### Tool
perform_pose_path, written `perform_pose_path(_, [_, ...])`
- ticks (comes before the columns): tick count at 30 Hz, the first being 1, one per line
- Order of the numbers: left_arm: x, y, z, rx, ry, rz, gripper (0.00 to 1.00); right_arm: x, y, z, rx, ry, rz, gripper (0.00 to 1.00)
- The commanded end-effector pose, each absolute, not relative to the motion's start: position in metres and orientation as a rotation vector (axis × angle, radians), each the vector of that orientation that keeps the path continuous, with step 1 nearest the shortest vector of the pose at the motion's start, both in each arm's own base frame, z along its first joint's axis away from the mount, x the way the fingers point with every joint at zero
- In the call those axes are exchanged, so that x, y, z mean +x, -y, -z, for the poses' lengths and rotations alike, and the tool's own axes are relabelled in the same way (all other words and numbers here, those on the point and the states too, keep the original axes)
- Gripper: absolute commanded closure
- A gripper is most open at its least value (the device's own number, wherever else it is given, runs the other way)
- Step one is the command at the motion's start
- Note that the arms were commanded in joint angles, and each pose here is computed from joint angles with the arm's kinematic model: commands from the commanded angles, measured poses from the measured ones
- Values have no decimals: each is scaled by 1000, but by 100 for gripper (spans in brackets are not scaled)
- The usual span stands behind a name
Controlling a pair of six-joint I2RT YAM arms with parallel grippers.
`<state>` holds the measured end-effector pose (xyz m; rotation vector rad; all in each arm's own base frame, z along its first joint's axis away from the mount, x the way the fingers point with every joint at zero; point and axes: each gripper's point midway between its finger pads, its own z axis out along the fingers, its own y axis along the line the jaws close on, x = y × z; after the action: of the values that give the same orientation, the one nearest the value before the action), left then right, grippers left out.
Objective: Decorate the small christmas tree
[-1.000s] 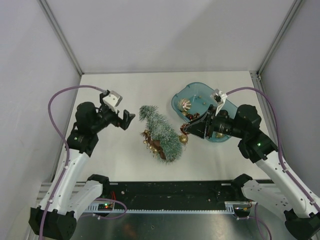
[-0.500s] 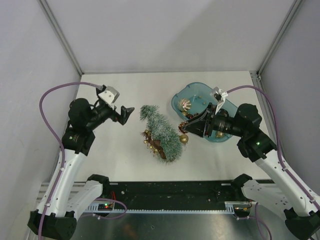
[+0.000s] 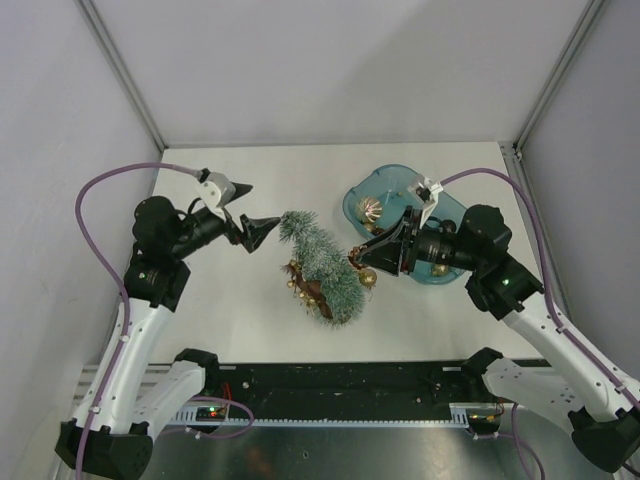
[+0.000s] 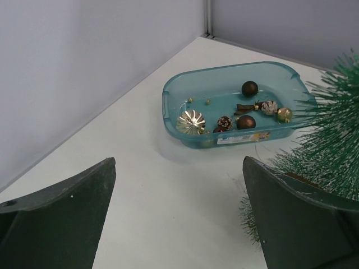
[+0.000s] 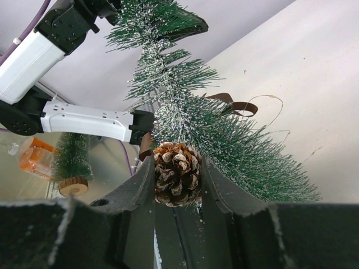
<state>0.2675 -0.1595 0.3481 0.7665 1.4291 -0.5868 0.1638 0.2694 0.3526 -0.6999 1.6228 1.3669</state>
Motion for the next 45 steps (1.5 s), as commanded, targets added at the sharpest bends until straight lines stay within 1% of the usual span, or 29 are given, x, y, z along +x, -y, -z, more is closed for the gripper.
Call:
perform_pose_path(1, [258, 170, -368, 801, -1344, 635, 0, 161, -272, -383, -725, -1509, -1362, 74])
perform_pose_path(7, [252, 180, -370, 830, -1322, 685, 1, 167, -274, -381, -720, -1508, -1340, 75])
perform_pose_path(13, [246, 185, -370, 851, -1307, 715, 0, 185, -272, -373, -697, -1534, -1300, 77])
perform_pose_path(16, [244, 186, -370, 858, -1304, 728, 0, 191, -271, -381, -692, -1497, -1299, 77])
perform_pose_path(25, [242, 189, -366, 867, -1302, 748, 0, 193, -269, -390, -687, -1461, -1309, 77])
perform_pose_path(45, [237, 194, -370, 877, -1270, 792, 0, 204, -279, -369, -692, -1531, -1295, 78])
